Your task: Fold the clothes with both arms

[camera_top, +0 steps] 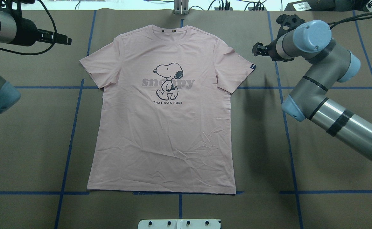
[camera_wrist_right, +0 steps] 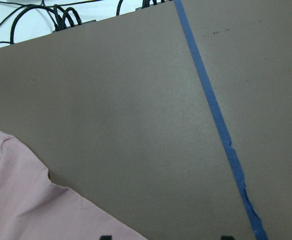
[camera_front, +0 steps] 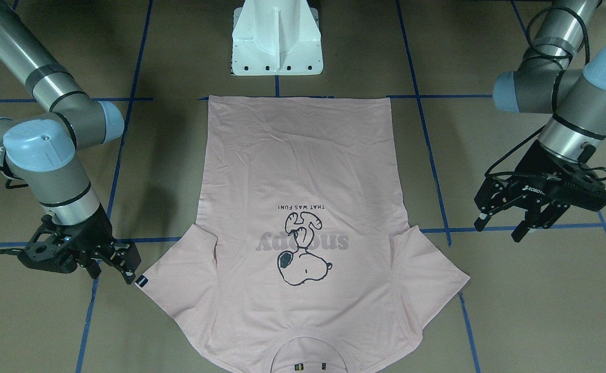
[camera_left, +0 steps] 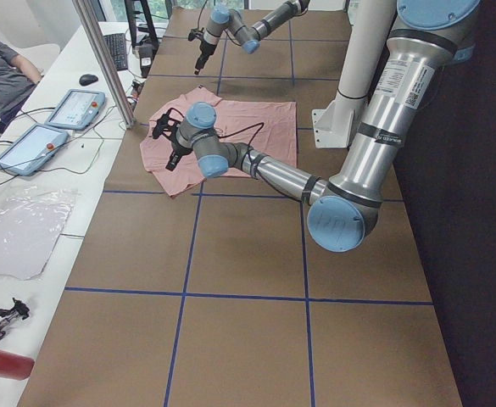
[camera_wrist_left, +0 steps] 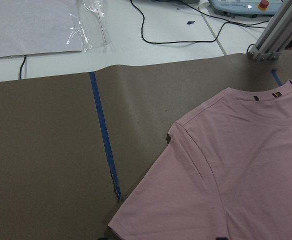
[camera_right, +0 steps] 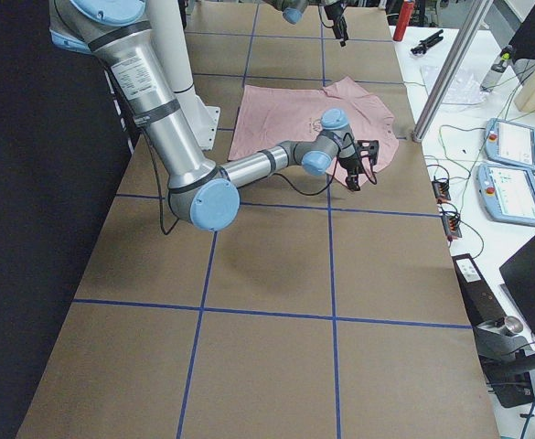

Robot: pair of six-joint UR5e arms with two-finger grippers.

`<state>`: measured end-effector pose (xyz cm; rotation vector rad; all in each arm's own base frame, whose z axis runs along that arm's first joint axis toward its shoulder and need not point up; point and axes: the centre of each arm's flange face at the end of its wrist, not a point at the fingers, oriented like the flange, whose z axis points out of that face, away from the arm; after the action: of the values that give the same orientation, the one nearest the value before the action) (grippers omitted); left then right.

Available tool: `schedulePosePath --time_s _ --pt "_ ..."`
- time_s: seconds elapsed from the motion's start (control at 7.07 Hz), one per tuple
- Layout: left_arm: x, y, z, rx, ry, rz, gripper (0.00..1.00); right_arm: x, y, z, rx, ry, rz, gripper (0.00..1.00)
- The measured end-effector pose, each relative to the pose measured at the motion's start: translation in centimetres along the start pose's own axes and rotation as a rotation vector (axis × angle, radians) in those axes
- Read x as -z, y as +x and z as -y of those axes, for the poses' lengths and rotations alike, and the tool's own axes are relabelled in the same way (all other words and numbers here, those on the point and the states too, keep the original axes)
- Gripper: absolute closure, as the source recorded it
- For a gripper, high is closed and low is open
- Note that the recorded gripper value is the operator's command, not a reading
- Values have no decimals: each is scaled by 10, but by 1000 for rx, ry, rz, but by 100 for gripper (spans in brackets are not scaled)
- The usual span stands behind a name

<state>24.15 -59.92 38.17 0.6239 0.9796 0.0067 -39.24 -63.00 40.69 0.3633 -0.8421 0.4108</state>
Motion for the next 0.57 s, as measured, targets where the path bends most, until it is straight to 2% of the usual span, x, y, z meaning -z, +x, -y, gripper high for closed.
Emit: schedulePosePath --time_s 0.28,0.57 --pt "0 0 0 -4 2 -1 20 -29 -19 -12 20 36 -25 27" --pt "-1 0 1 -7 2 -2 20 -38 -20 -22 40 36 -40 31"
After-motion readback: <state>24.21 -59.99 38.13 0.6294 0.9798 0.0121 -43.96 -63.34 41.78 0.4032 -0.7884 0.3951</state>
